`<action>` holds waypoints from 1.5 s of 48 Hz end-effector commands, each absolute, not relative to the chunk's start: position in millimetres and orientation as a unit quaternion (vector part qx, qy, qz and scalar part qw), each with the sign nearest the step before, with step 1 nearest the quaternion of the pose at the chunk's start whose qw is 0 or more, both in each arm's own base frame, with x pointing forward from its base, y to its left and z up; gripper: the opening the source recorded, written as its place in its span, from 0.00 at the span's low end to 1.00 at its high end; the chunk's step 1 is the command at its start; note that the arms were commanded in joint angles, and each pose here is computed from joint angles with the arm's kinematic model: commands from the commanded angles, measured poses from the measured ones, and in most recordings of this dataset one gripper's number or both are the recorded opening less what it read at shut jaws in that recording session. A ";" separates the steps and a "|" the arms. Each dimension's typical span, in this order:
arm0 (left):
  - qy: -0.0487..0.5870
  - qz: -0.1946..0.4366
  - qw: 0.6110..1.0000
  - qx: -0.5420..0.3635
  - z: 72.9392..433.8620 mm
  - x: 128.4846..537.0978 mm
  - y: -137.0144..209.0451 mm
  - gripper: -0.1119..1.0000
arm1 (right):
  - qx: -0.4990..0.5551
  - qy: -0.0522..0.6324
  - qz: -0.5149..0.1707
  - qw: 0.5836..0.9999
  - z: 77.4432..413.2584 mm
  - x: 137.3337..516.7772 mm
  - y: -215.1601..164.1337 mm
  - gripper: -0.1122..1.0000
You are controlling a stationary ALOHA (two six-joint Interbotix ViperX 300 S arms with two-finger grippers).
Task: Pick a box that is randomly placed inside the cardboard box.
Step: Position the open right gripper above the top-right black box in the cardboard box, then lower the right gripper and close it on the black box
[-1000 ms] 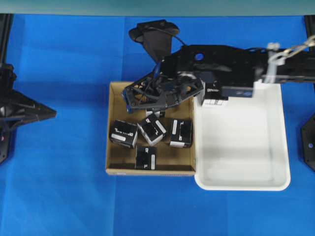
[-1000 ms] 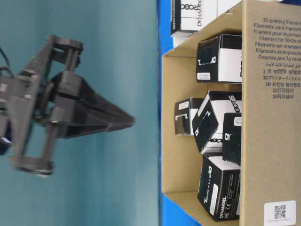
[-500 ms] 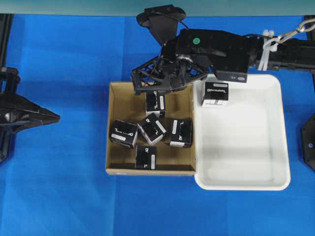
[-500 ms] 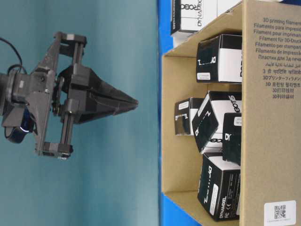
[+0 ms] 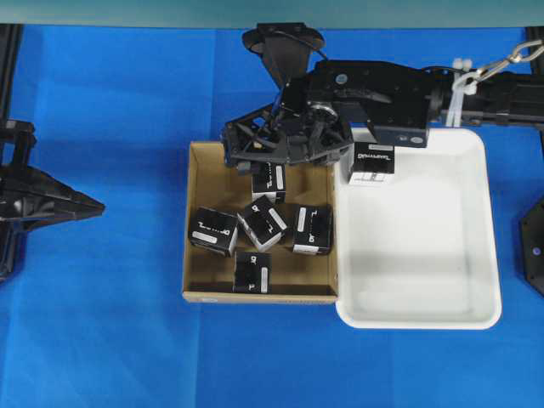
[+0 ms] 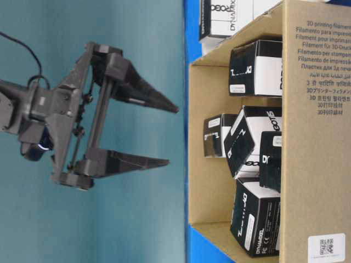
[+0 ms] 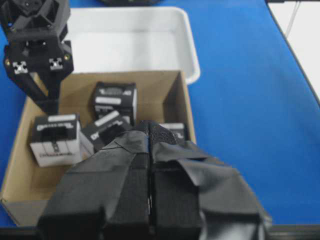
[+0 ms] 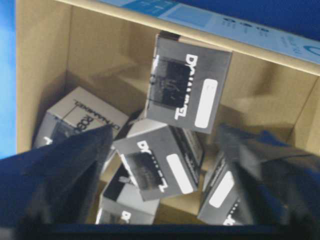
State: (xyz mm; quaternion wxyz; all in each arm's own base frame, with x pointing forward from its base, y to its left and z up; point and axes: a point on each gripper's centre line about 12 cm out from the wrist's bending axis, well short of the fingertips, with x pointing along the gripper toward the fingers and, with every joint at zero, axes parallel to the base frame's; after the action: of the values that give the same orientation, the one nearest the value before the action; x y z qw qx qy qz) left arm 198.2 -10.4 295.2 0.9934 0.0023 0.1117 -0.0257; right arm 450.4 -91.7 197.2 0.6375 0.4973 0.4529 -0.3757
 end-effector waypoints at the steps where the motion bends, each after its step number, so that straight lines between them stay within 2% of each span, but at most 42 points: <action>1: 0.112 -0.026 0.993 0.005 297.3 201.7 -10.9 0.04 | 0.502 0.455 -0.373 0.634 192.0 454.8 -90.4 1.00; 26: 0.119 -0.029 0.992 0.004 293.7 202.6 -12.2 0.04 | 0.509 0.470 -0.402 0.599 153.9 465.6 -90.3 0.99; 43: 0.125 -0.029 0.992 0.005 288.9 201.7 -12.1 0.04 | 0.493 0.483 -0.417 0.592 131.4 464.6 -95.0 0.99; 57: 0.124 -0.029 0.992 0.005 288.9 201.1 -12.1 0.04 | 0.493 0.479 -0.420 0.593 130.1 465.0 -97.5 0.99; 72: 0.123 -0.029 0.992 0.005 289.5 201.2 -12.1 0.04 | 0.517 0.460 -0.445 0.569 121.1 465.5 -98.2 0.98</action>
State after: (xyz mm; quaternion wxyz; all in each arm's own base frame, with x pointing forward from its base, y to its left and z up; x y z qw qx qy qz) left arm 199.7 -11.4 285.0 0.9913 0.0038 0.1284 -0.0279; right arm 464.2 -99.9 123.8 0.5715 0.5138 0.4634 -0.4412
